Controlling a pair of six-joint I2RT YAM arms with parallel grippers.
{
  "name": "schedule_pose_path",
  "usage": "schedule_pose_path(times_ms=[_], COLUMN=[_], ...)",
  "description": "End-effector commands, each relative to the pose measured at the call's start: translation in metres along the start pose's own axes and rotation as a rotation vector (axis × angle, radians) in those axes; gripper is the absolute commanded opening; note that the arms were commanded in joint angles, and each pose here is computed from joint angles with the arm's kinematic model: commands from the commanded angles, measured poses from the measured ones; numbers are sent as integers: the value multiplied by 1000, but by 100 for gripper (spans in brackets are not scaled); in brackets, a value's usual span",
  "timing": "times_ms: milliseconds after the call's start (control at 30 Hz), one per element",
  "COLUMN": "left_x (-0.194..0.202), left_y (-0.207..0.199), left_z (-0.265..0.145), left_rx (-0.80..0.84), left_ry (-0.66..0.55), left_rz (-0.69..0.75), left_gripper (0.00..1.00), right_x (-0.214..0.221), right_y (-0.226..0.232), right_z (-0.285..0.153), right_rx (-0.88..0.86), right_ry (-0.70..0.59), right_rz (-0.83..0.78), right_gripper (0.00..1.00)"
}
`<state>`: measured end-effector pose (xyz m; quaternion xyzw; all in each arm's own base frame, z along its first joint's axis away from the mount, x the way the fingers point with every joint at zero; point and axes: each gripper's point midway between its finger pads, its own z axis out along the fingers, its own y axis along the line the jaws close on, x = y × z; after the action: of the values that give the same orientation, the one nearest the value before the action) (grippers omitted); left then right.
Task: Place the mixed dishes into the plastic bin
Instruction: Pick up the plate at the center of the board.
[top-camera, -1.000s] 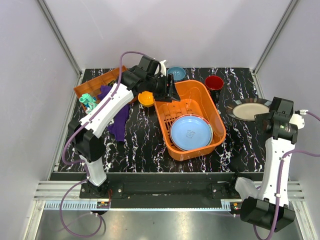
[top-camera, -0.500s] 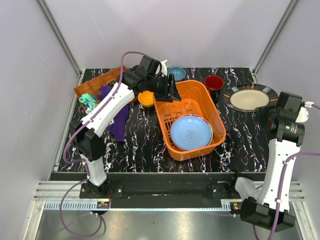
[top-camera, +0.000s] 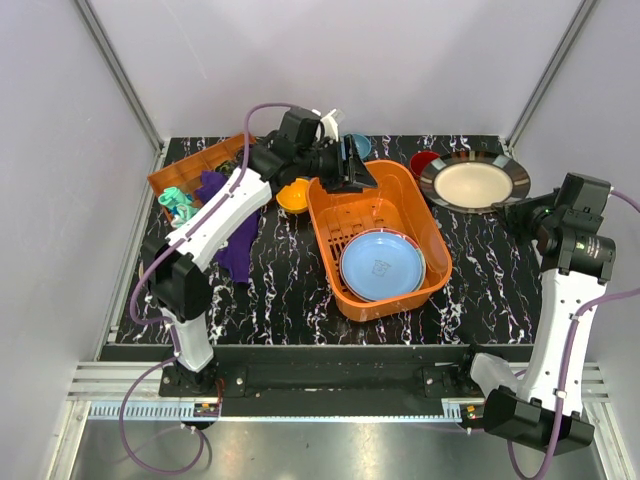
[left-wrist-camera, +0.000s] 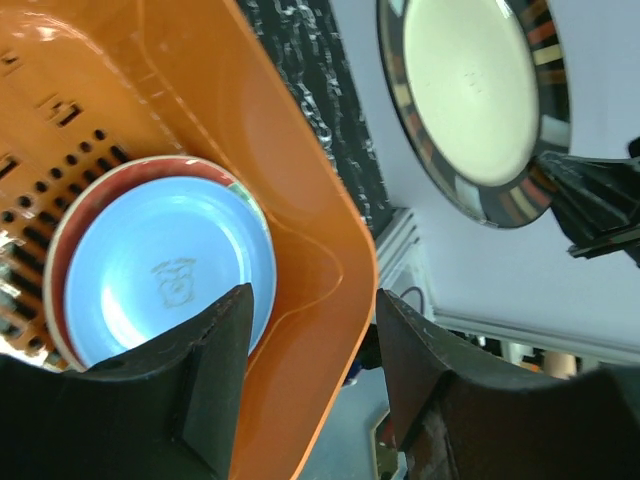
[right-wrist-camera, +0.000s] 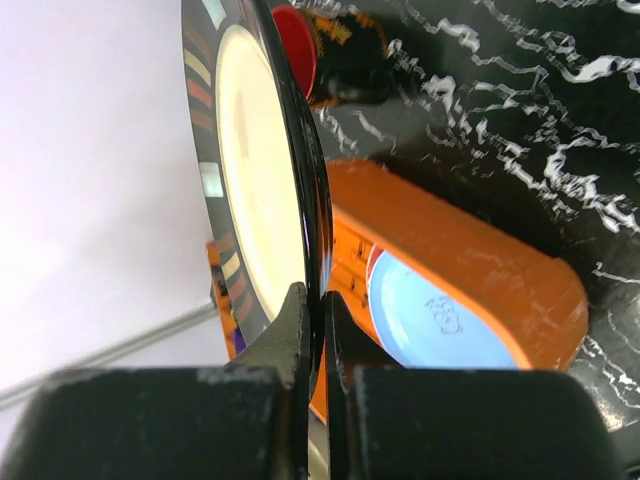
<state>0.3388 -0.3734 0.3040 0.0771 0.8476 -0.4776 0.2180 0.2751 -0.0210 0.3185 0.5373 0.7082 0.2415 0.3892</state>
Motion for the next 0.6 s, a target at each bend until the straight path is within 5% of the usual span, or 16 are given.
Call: schedule_pose_path(times_ms=[0,567], left_x=[-15,-17], left_y=[-34,-36], left_z=[-2,12], left_rx=[180,273], left_ry=[-53,-80], left_rz=[-13,-134], left_gripper=[56,56], right_x=[-2,33], right_y=[72,85], right_z=[-37,-51], right_rx=[-306,-436], right_ry=[17,219], right_rz=[-66,-110], right_gripper=[0,0])
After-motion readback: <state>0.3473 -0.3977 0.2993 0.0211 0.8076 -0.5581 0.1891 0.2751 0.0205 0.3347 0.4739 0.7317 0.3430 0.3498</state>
